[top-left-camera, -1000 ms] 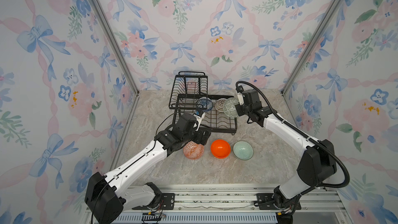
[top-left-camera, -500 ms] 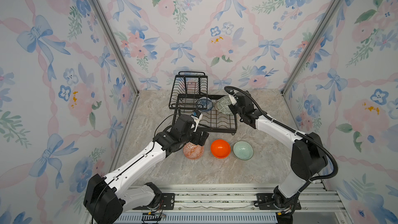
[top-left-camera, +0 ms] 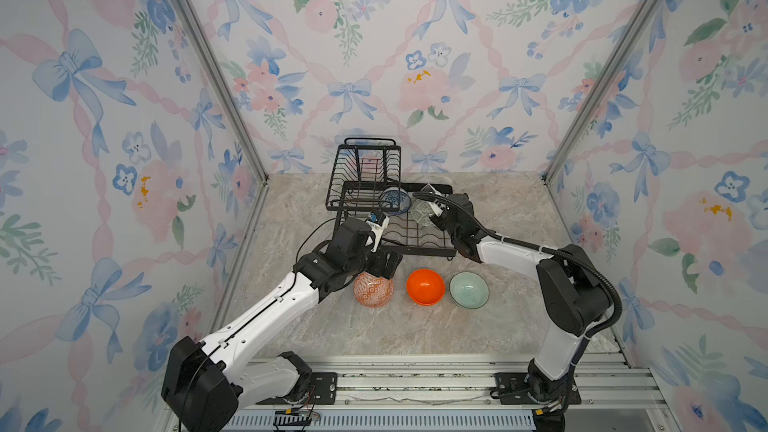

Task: Load the bowls into the dish rack
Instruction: 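Move the green-patterned bowl with the right gripper down into the rack slots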

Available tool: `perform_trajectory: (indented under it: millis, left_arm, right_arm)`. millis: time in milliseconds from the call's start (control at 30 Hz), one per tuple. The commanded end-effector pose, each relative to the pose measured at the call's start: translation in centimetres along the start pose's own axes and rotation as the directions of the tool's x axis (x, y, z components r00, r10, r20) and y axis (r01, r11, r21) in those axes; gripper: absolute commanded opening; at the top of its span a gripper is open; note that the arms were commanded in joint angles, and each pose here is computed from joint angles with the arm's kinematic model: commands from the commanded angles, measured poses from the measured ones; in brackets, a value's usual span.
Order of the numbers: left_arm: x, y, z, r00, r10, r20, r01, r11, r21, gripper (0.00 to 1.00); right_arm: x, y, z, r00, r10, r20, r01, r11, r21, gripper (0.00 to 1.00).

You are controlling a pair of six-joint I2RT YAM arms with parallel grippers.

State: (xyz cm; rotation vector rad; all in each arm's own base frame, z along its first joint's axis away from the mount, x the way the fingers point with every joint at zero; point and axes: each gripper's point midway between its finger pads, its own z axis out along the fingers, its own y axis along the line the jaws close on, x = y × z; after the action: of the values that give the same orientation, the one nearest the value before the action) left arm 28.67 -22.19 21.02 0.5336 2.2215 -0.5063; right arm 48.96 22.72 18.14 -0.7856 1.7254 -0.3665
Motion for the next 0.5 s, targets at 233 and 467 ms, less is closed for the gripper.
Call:
perform_trajectory:
  millis: [233,467]
  left_arm:
    - [0.4,0.4,0.3,1.000,-0.023,-0.012,0.023,1.000,0.006,0.98]
    - [0.4,0.5,0.6,0.999,-0.027,-0.018,0.027,1.000,0.006,0.98]
  right_arm:
    - [-3.7,1.3,1.2,0.991,0.009,0.132,-0.010,1.000,0.009,0.00]
    - [-3.5,2.0,1.9,0.994,0.040,0.099,-0.039,0.999,-0.018,0.00]
